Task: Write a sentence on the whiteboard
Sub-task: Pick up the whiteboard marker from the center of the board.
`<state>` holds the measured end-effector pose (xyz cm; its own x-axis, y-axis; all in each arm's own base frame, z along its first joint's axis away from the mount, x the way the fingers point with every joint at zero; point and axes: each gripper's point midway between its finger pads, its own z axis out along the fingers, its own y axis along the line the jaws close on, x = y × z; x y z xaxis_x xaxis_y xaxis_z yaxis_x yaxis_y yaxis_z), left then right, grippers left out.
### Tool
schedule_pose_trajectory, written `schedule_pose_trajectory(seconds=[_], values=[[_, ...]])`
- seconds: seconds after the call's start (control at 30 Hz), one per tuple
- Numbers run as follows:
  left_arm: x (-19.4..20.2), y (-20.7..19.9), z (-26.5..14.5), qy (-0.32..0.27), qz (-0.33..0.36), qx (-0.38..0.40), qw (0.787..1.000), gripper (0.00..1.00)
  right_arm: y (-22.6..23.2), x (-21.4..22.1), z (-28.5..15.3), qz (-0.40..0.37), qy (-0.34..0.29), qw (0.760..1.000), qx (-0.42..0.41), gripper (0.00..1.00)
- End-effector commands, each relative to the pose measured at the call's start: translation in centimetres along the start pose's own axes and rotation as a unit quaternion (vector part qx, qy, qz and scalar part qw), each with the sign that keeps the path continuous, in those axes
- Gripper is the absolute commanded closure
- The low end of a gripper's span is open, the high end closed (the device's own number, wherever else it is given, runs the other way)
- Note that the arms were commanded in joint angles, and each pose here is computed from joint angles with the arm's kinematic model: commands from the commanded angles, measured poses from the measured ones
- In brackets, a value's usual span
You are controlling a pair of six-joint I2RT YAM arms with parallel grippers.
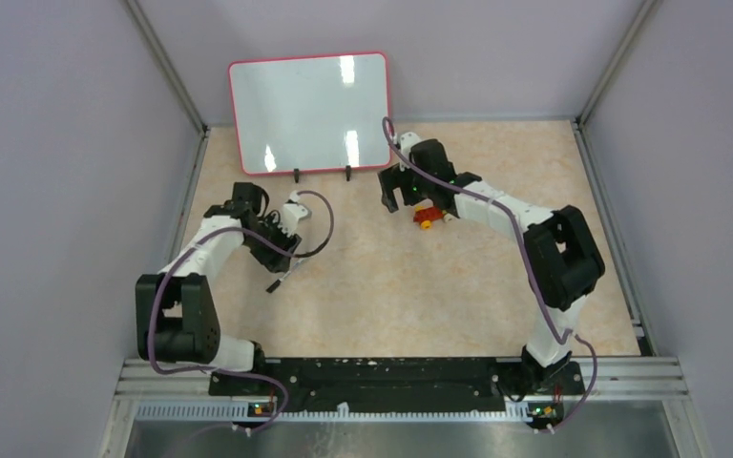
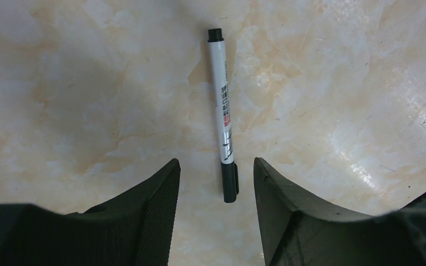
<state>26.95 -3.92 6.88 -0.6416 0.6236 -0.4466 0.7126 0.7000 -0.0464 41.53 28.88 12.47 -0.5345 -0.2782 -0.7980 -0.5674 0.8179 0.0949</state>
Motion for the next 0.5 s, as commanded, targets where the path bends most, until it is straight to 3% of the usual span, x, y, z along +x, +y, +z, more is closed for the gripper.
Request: schedule_pose_trajectory(seconds=[0.0, 0.47], values=[[0.6, -0.9, 1.3, 0.022, 0.016, 0.021, 0.999, 0.44, 0.7, -2.7, 0.4, 0.001, -0.031, 0.999, 0.012, 0.11], [2.8, -2.3, 4.8, 0.091, 0.030, 0.031, 0.995, 0.56, 1.3, -3.4, 3.1, 0.018, -0.032, 0.999, 0.018, 0.09]])
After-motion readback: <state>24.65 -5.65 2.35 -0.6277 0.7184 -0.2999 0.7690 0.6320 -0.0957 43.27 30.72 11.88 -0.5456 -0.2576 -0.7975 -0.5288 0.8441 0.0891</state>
